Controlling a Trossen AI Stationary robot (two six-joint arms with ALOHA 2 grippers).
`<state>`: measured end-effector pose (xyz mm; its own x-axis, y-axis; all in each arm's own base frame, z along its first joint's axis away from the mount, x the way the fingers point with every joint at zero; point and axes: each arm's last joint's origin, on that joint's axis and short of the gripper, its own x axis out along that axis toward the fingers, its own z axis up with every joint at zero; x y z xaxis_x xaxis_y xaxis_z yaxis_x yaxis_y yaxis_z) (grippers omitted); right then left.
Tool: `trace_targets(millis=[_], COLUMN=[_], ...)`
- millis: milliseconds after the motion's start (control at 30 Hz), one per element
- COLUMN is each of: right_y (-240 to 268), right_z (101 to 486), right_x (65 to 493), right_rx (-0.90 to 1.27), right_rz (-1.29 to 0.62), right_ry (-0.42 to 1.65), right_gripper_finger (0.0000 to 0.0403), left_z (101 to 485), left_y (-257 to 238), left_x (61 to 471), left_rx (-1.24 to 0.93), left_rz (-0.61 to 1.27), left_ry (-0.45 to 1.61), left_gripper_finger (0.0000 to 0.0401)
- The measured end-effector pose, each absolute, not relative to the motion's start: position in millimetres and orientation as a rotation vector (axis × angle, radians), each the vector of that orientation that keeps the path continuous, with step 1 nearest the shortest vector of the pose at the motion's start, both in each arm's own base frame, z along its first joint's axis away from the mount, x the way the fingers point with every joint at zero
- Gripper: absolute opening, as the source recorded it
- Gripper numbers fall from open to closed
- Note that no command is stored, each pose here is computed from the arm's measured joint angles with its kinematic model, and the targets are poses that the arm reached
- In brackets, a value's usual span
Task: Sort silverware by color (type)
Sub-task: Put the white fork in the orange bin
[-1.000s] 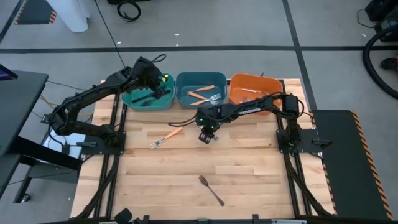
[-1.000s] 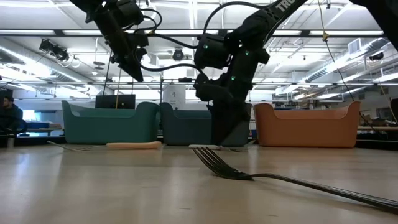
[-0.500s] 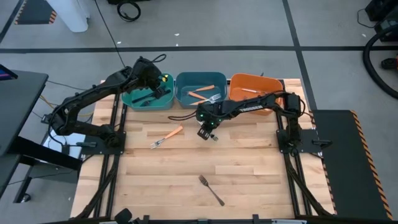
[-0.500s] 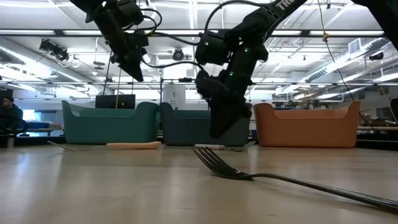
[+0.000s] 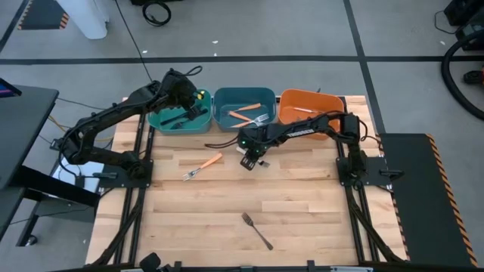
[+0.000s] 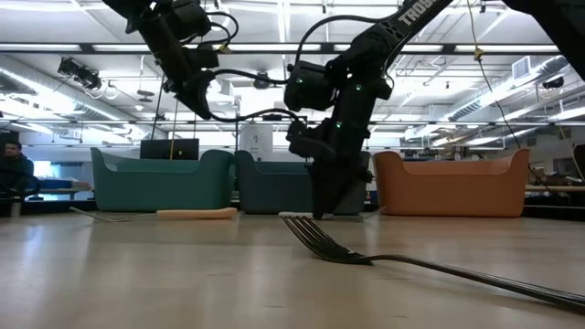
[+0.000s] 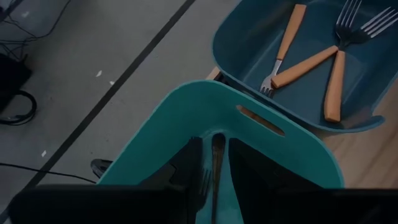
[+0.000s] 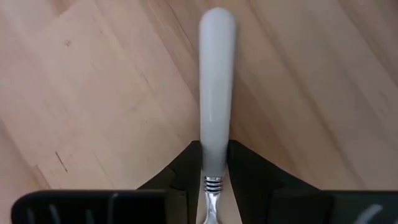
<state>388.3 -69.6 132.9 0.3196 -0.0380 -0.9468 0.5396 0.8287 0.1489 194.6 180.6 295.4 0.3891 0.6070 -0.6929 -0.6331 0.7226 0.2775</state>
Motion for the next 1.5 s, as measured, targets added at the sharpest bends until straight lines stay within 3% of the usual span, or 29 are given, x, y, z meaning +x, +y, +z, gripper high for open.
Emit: trace_targets(millis=[200, 400, 700, 1233, 1500], right_y=[-70, -70, -73, -86, -93], right_z=[126, 124, 130, 167, 231], right_x=[386, 386, 389, 388, 357], right_rx=[0.484, 0.477, 0.483, 0.443, 0.421], right_rz=[-0.42, -0.398, -0.342, -0.266, -0.298], right_ry=[1.245, 1.257, 1.273, 1.376, 1.304], right_gripper_finger=[0.0087, 0.0046, 0.0046, 0.0044, 0.0043], left_z=[296, 296, 296, 296, 295], left_y=[181, 181, 181, 181, 180], left_x=[195, 195, 195, 195, 194], left_rx=[-0.03, -0.03, -0.03, -0.033, -0.035], left_rz=[0.788, 0.789, 0.789, 0.789, 0.787], left_ry=[0.862, 0.86, 0.862, 0.864, 0.872], left_gripper_finger=[0.0091, 0.0091, 0.0091, 0.0091, 0.0091])
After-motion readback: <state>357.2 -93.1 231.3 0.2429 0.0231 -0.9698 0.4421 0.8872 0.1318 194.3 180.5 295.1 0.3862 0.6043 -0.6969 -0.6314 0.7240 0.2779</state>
